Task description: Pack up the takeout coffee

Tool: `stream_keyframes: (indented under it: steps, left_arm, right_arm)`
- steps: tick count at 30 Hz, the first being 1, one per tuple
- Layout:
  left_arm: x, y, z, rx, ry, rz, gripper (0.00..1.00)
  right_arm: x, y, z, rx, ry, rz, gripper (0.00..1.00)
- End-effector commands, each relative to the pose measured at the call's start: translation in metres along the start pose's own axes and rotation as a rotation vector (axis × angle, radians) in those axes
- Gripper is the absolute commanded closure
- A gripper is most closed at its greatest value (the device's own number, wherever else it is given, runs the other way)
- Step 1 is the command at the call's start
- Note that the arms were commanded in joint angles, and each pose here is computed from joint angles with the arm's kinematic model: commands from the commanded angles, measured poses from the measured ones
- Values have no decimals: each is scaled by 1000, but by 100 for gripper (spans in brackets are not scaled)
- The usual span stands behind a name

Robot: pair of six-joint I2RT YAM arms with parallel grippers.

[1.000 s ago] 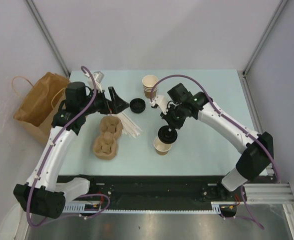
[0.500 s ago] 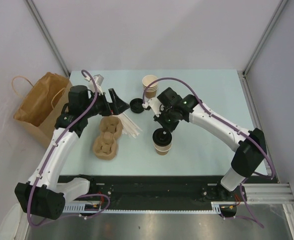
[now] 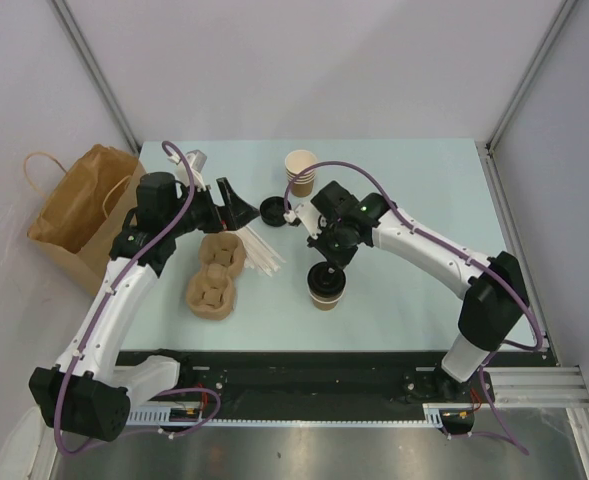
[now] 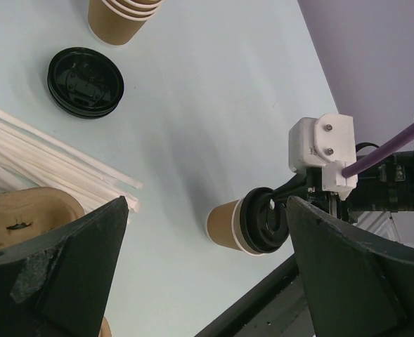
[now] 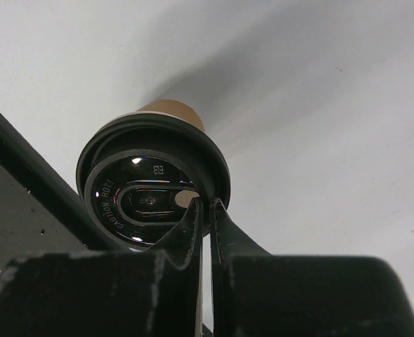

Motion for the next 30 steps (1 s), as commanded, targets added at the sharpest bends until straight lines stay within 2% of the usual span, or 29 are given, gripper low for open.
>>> stream_keyframes:
  steps: [1,20,28,30]
  left_arm:
    - [-12,1,11,-38,-13,-34,1]
    - [-11,-2,12,-33,-14,-35,0]
    - [-12,-2,11,-33,-14,-38,0]
    - [-12,-2,11,-32,-16,-39,0]
  right_arm:
    - [-2,-2,2,-6,-4,-26,100]
    - [3,-12,-2,20,13,-18,99]
    - [5,-14,-4,30,18,-16,95]
    - [6,-15,-4,31,20,-18,91]
Point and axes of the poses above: each gripper's point midway between its finger pads, its own y axis back along the fingers, its own x axis along the line the jaws close on, z = x × y, the point moved 1 cm from there along y, back along the fingers, and after that the axes turned 15 degrees about y, right-handed, at the moved point
